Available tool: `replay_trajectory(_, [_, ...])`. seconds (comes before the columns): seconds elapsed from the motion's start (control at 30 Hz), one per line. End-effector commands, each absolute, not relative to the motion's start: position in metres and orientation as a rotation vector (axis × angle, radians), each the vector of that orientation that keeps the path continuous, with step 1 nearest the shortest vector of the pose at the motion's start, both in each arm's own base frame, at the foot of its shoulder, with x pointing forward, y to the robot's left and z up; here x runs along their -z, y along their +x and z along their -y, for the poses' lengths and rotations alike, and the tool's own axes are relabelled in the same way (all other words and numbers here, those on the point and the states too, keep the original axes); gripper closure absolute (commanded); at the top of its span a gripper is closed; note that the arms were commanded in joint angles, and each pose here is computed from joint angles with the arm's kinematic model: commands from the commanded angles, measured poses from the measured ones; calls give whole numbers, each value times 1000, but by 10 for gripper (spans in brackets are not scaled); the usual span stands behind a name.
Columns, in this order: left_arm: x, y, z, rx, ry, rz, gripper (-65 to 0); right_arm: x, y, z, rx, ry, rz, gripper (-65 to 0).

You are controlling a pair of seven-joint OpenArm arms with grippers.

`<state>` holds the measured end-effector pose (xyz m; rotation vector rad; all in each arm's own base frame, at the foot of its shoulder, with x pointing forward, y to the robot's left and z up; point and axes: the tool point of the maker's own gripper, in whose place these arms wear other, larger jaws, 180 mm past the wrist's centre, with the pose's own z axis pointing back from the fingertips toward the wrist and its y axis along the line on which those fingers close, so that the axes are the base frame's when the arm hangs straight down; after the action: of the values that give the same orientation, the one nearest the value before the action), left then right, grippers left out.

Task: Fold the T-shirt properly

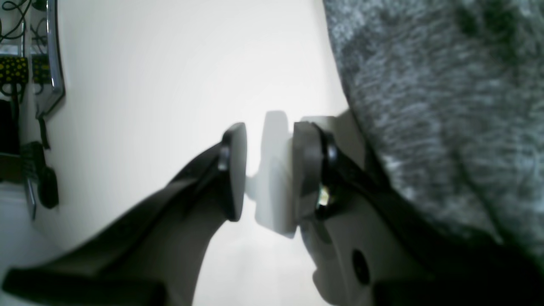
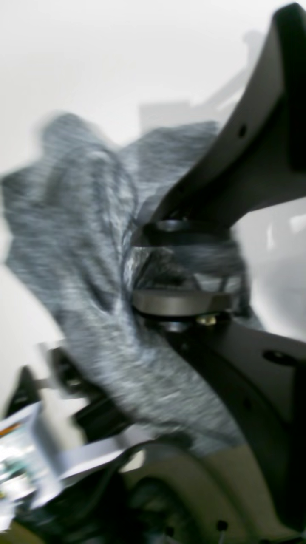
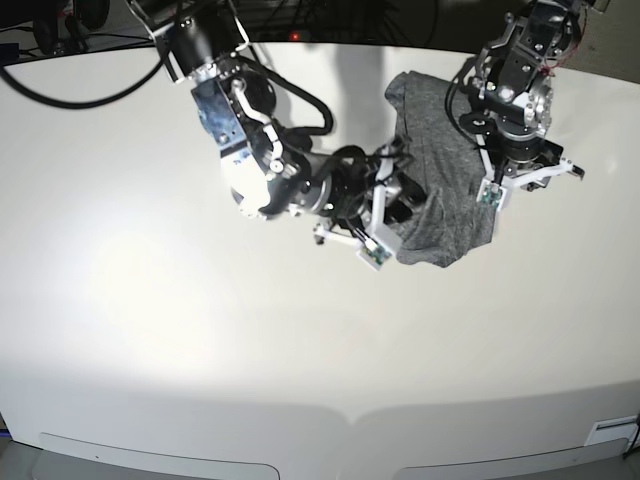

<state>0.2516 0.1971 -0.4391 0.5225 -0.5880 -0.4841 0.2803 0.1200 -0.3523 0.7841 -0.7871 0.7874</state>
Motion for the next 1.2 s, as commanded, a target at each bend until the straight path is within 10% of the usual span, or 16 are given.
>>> replay_trajectory(0.0, [436, 251, -203, 472, 541, 572, -180, 330, 289, -129, -793, 820, 850, -180])
replay_trajectory(0.67, [345, 287, -257, 247, 644, 768, -180, 314, 330, -95, -677, 763, 931, -180])
replay_trajectory(0.93, [278, 297, -156, 315, 48, 1080, -180, 305, 364, -13, -540, 606, 994, -180])
replay_trajectory(1.17, [275, 248, -62, 611, -478, 1032, -180, 312, 377, 82, -454, 422, 985, -180])
